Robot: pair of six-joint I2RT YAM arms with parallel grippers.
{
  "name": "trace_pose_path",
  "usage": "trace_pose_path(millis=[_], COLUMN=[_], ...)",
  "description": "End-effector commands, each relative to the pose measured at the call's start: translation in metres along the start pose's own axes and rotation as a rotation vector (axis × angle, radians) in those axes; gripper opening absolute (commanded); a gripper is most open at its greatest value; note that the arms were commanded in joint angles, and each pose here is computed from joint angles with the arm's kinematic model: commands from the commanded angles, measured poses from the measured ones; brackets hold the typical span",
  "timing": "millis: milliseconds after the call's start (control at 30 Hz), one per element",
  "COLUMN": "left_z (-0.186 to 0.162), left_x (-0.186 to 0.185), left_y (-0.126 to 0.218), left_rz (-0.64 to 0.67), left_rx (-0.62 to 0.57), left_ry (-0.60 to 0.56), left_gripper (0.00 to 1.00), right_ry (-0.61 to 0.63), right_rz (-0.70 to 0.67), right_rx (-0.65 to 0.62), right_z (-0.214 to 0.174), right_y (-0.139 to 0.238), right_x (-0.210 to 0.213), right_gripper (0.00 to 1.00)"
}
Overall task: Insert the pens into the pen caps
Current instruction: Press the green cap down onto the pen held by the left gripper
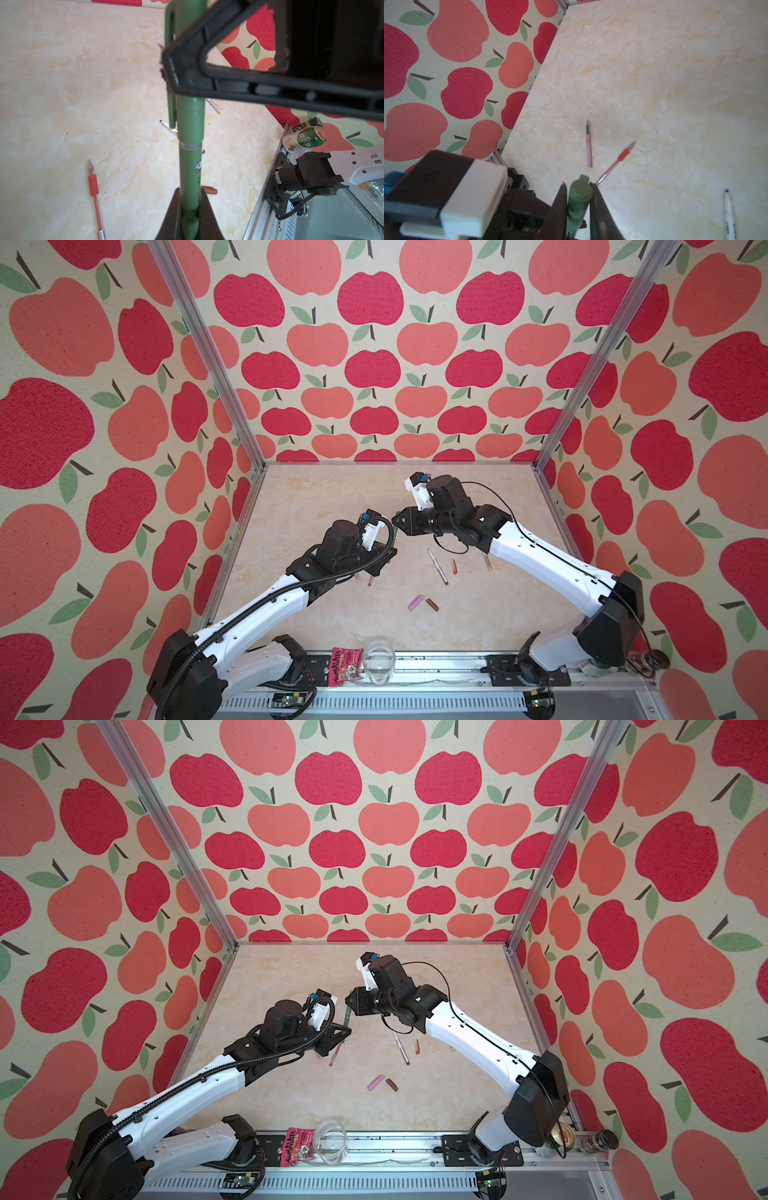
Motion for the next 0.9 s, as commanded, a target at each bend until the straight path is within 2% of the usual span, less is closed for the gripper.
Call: trace_pose_path(millis=[0, 233, 367, 533, 867], left_z=[0.018, 0.032, 0.048, 0.081, 0.126], left_x=[-0.013, -0.016, -0.016, -0.021, -0.043], left_y=[0.002, 0.005, 0.009, 0.028, 0.05], left_rz=[-0.033, -0.031, -0.023, -0.035, -0.09], left_rx=[-0.054, -0.108, -0.159, -0.273, -0.356], left_ry=[-0.053, -0.065, -0.071, -0.093, -0.169], left_gripper=[0.0, 0.0, 0.0, 0.0, 0.0], right_ry=[-0.003, -0.021, -0.036, -0.069, -0.116], right_rz=[-0.018, -0.006, -0.009, 0.001, 0.01], right_rx=[0.028, 0.069, 0.103, 0.153, 0.266], right_z=[-0.003, -0.013, -0.027, -0.052, -0.109], right_y=[-0.005, -0.013, -0.016, -0.024, -0.043], right_x=[-0.003, -0.003, -0.007, -0.007, -0.005], right_gripper=[0.18, 0.07, 0.05, 0.04, 0.04])
Point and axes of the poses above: each gripper's point midway between its finger pads, its own y axis back along the fingers, its own x axis along the line the jaws close on, z = x × y, the point moved 1 cm from there along y, back along the fingers, and after that the axes turned 11 degrees about y, right-handed, at the moved point
